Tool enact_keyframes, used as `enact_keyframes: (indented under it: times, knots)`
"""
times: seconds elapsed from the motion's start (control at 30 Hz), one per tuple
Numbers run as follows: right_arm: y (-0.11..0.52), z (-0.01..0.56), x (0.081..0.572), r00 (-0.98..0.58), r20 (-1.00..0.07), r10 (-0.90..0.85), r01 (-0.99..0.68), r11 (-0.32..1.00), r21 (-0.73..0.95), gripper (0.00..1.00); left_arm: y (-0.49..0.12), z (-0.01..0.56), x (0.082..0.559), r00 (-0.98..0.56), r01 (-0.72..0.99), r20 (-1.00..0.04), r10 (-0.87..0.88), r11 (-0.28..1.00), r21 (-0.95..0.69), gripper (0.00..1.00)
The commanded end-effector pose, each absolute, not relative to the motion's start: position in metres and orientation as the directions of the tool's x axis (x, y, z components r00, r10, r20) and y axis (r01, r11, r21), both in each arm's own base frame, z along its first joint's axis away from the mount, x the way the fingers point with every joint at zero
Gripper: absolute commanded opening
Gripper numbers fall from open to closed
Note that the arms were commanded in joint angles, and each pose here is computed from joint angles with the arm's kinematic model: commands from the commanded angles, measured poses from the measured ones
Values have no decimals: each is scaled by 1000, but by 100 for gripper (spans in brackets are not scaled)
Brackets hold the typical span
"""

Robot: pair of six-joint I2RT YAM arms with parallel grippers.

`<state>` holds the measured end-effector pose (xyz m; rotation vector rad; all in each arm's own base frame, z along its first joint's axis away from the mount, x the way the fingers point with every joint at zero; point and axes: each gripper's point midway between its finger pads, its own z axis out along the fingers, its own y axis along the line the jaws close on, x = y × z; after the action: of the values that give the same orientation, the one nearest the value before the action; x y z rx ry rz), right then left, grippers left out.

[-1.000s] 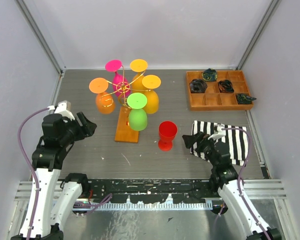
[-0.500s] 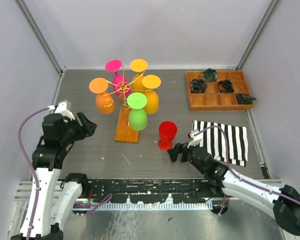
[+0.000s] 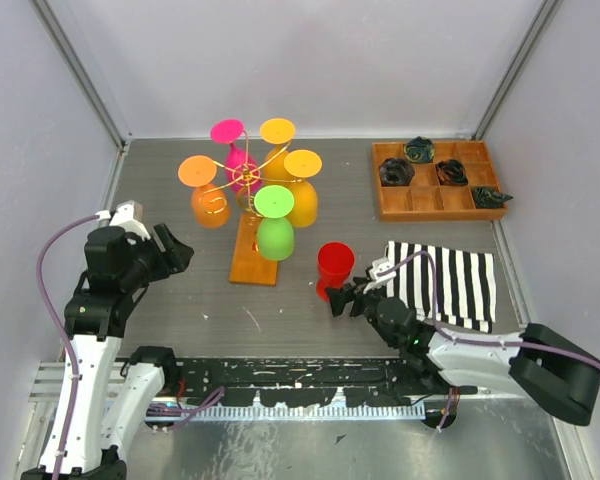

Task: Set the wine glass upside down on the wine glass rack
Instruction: Move the wine glass to the center of the board, then pick up the wine glass at the center of the board.

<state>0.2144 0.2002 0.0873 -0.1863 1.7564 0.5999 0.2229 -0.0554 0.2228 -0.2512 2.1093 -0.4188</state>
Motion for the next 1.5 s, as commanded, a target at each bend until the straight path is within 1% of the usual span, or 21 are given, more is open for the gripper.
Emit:
enact_keyframes:
  times: [0.0,0.2,0.47,0.73,1.17,1.47]
  knots:
    - [193,87,221,-211,-960,185,-406,876,258,87,-58,224,224,-528,7,-783,-329,920,-391,71]
    - [196,82,224,-207,-962,176,-409,878,249,88,-59,224,224,-531,12,-782,-328,919,-394,71]
    - [215,83,229,-173,-974,144,-467,859,209,85,-60,225,224,-529,20,-783,-327,918,-397,71]
    - [218,85,234,-121,-982,146,-477,859,186,82,-62,225,225,-533,30,-781,-325,915,-401,72]
    - [231,73,244,-94,-989,115,-481,864,146,77,-63,225,224,-533,35,-782,-324,915,-402,72]
    - [235,75,253,-65,-994,93,-465,878,112,76,-63,224,225,-538,34,-779,-322,915,-402,72]
